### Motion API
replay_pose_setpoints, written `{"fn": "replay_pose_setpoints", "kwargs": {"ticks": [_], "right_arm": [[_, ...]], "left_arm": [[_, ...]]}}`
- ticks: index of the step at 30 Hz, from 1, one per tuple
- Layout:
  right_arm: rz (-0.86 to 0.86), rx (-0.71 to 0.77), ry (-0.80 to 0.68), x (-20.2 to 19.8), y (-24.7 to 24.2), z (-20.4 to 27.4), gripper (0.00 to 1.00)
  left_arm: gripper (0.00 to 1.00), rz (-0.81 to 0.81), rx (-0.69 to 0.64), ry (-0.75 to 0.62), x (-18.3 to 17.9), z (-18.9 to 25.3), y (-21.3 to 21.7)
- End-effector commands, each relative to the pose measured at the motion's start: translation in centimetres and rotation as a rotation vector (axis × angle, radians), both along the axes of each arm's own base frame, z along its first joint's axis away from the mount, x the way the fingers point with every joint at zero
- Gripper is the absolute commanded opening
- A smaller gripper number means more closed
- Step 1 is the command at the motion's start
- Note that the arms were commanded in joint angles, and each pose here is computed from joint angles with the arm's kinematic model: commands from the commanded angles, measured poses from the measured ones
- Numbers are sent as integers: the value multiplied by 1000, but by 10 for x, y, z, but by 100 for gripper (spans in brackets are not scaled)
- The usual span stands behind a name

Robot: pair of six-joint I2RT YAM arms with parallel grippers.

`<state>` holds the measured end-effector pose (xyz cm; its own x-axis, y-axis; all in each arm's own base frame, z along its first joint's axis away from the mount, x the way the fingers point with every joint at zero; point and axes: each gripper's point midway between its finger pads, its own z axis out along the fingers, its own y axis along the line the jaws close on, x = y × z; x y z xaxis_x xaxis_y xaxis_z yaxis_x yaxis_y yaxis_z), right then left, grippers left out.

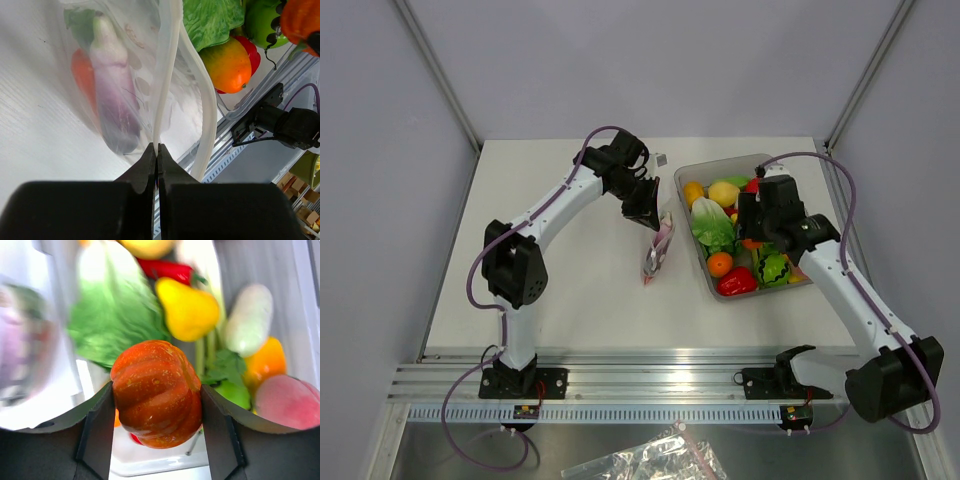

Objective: Place the food in the zip-top bag and seal the zipper
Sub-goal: Pick up the fake vegetable from the bin, then place the fake vegetable in the zipper food storage bag.

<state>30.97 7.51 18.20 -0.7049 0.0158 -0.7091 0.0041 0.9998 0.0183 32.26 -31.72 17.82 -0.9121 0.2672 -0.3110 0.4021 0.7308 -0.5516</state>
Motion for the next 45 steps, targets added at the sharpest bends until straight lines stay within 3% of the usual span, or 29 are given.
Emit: {"fn": "replay_pose_setpoints", "kwargs": {"ticks": [1,5,8,12,17,29,40,45], "right_arm": [[67,162,-139,8,27,60,31],[213,334,-233,13,78,107,30],[311,385,-256,14,123,124,30],[396,492,-230,19,172,123,29],[404,590,-232,26,197,120,28],[291,500,-50,30,188,34,28],[298,361,44,25,182,7,27],[277,270,89,32,182,-13,33]], "left_arm": [[0,-10,-18,-56,7,11,-5],[0,-10,-19,-53,7,10,-5],[0,-6,-19,-55,7,11,-4],[0,-6,-26,-53,6,13,-5],[0,-6,-29,-55,6,14,-5],[0,-7,-79,-58,6,27,-12],[0,-22,-123,-53,3,37,-21],[0,-39,-158,-57,-1,47,-24]]}}
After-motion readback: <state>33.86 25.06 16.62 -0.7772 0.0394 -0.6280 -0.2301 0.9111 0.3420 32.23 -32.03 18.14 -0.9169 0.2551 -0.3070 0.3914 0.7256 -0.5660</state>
